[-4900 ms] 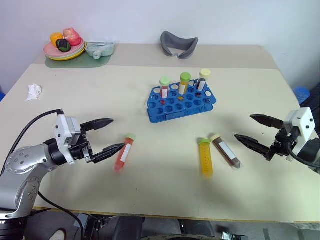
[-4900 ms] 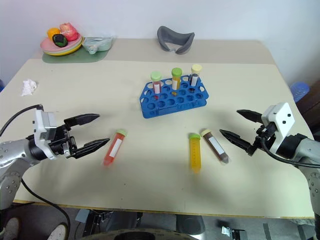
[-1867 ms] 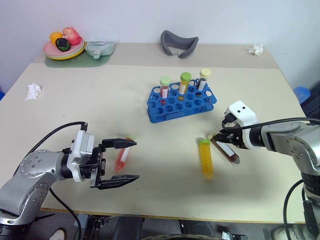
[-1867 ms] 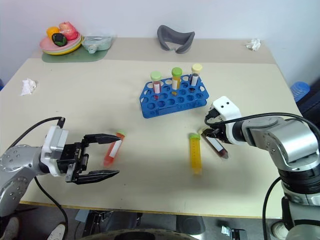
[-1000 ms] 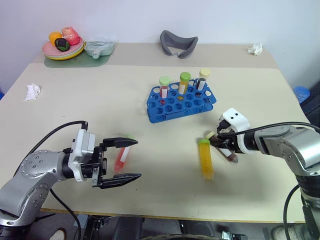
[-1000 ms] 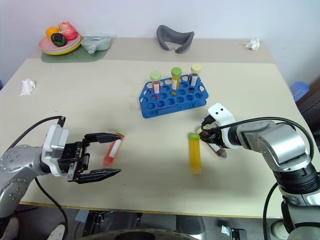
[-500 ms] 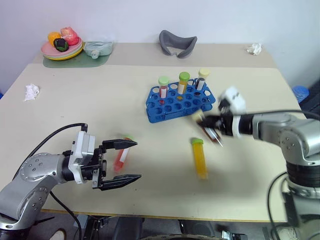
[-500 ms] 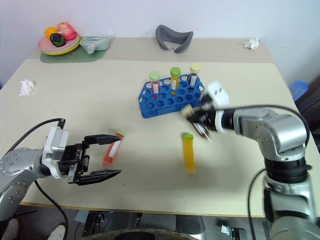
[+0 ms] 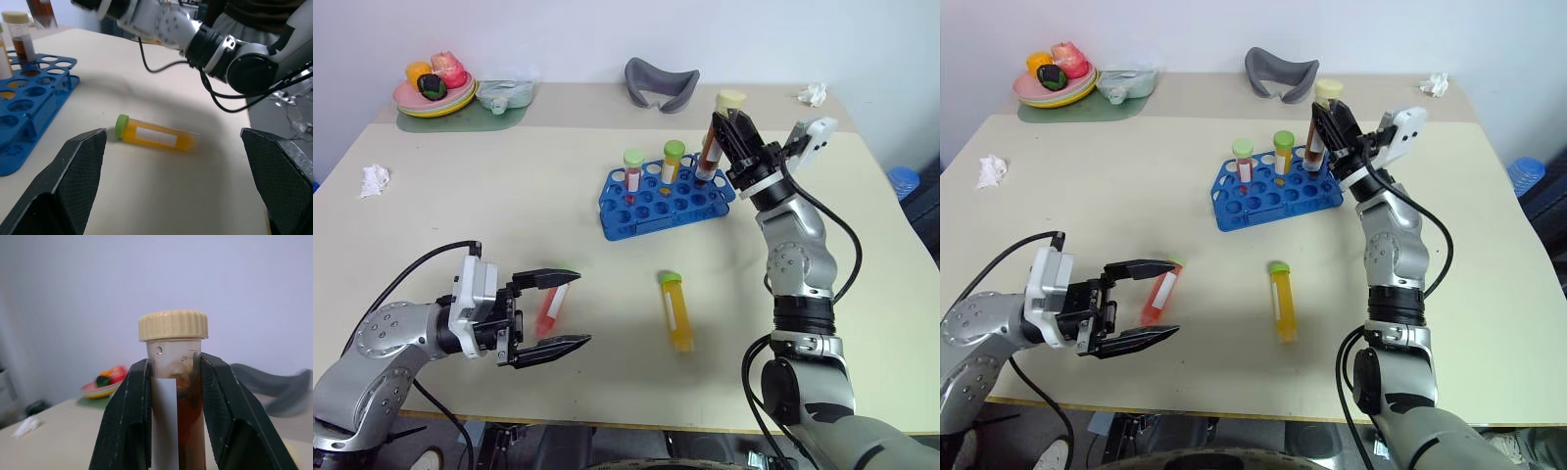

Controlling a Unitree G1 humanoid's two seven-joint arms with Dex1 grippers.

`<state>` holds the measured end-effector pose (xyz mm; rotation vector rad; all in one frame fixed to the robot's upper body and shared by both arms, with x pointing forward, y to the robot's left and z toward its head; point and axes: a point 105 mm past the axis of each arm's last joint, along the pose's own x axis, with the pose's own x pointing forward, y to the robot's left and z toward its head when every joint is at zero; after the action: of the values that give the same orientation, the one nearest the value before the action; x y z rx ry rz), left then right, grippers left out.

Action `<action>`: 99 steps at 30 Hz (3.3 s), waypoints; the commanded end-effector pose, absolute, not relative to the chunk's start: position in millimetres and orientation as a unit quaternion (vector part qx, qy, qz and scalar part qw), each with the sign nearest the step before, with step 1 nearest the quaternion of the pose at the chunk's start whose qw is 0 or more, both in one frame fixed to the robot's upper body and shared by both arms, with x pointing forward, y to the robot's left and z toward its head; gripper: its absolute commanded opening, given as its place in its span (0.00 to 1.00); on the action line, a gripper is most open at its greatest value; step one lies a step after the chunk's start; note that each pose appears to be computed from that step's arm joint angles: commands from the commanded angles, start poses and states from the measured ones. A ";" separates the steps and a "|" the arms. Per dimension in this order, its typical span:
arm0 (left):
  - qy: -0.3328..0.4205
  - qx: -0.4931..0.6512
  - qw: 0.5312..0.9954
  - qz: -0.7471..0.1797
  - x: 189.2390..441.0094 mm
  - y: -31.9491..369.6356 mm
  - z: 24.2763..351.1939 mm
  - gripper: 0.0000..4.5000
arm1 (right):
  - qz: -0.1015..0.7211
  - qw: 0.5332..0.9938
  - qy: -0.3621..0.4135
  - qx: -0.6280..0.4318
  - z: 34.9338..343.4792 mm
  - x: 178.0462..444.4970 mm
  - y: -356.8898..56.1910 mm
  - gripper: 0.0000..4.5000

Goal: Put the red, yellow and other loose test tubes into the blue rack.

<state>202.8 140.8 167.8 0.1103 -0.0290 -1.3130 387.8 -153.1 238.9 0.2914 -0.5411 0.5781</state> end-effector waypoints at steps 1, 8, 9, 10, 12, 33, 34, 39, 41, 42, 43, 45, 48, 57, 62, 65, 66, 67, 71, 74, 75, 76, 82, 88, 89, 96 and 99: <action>-0.029 0.060 0.793 -0.606 200.2 141.8 173.7 1.00 | 0.273 0.894 -0.322 0.148 252.2 386.4 -157.9 0.18; -0.029 0.058 0.799 -0.598 199.2 143.0 175.0 1.00 | 0.257 0.895 -0.319 0.179 224.3 397.5 -162.4 0.18; -0.029 0.058 0.799 -0.597 199.0 143.2 175.2 1.00 | 0.254 0.895 -0.318 0.181 222.0 398.9 -163.5 0.18; -0.028 0.058 0.800 -0.596 198.8 143.6 175.4 1.00 | 0.251 0.896 -0.317 0.184 220.1 400.3 -164.6 0.18; -0.028 0.059 0.801 -0.595 198.6 144.0 175.9 1.00 | 0.246 0.898 -0.315 0.187 215.9 402.5 -165.7 0.18; -0.027 0.064 0.804 -0.590 198.1 143.9 181.2 1.00 | 0.198 0.929 -0.264 0.166 173.9 415.4 -186.4 0.18; -0.027 0.064 0.804 -0.590 198.1 143.9 181.3 1.00 | 0.198 0.929 -0.264 0.164 173.7 415.1 -187.0 0.18; -0.028 0.064 0.804 -0.590 198.8 143.1 181.9 1.00 | 0.200 0.933 -0.265 0.140 168.9 411.2 -185.7 0.18; -0.029 0.064 0.804 -0.591 199.1 142.5 182.1 1.00 | 0.197 0.932 -0.272 0.135 168.0 409.1 -184.9 0.18; -0.030 0.063 0.804 -0.591 199.3 142.3 182.2 1.00 | 0.196 0.931 -0.278 0.134 168.1 407.8 -184.5 0.18; -0.030 0.063 0.804 -0.590 199.5 142.2 182.4 1.00 | 0.195 0.929 -0.284 0.134 168.3 406.4 -184.2 0.18; -0.031 0.064 0.805 -0.590 200.2 142.2 182.7 1.00 | 0.192 0.928 -0.294 0.120 167.5 403.0 -182.7 0.18; -0.032 0.064 0.806 -0.588 200.6 142.0 183.0 1.00 | 0.181 0.929 -0.306 0.106 162.8 397.7 -181.2 0.18; -0.033 0.063 0.807 -0.586 198.9 143.0 183.9 1.00 | 0.165 0.929 -0.308 0.125 150.6 394.0 -174.8 0.18; -0.033 0.064 0.808 -0.585 198.9 143.5 184.1 1.00 | 0.164 0.927 -0.310 0.135 151.1 394.8 -173.0 0.18; -0.032 0.063 0.809 -0.584 199.0 143.8 183.6 1.00 | 0.158 0.928 -0.309 0.132 150.6 395.0 -173.2 0.50; -0.032 0.063 0.809 -0.583 199.0 143.9 183.5 1.00 | 0.157 0.929 -0.308 0.130 150.4 395.1 -172.8 0.62; -0.033 0.063 0.810 -0.582 199.1 143.9 183.3 1.00 | 0.156 0.931 -0.306 0.124 150.1 395.3 -172.2 0.72; -0.033 0.063 0.814 -0.577 200.1 143.9 182.3 1.00 | 0.153 0.939 -0.290 0.101 148.3 397.3 -172.4 0.99; -0.037 0.060 0.820 -0.569 201.6 143.8 182.2 1.00 | 0.139 0.947 -0.280 0.072 149.8 399.4 -176.0 0.99; -0.040 0.059 0.825 -0.561 203.3 143.9 182.2 1.00 | 0.131 0.950 -0.279 0.054 152.1 399.4 -178.2 0.99; -0.041 0.057 0.831 -0.552 205.6 144.4 181.8 1.00 | 0.122 0.952 -0.277 0.037 153.9 399.6 -180.6 0.99; -0.041 0.047 0.837 -0.543 209.2 144.5 178.2 1.00 | 0.114 0.958 -0.263 -0.028 168.7 392.2 -186.0 0.99; -0.034 0.040 0.830 -0.555 213.0 145.9 174.6 1.00 | 0.152 0.967 -0.169 -0.112 159.8 366.1 -185.8 0.99; -0.034 0.040 0.831 -0.554 214.4 145.9 173.4 1.00 | 0.148 0.969 -0.149 -0.131 159.9 361.4 -188.2 0.99; -0.021 0.039 0.828 -0.559 220.4 148.9 163.4 1.00 | 0.210 0.961 -0.001 -0.179 170.9 323.8 -179.8 0.99; -0.017 0.039 0.827 -0.561 223.0 152.5 160.0 1.00 | 0.277 0.947 0.039 -0.159 175.3 310.0 -167.6 0.99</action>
<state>223.0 152.5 155.1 0.0556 -0.0050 -1.1770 319.0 -179.9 168.0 -0.3509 0.0680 0.4799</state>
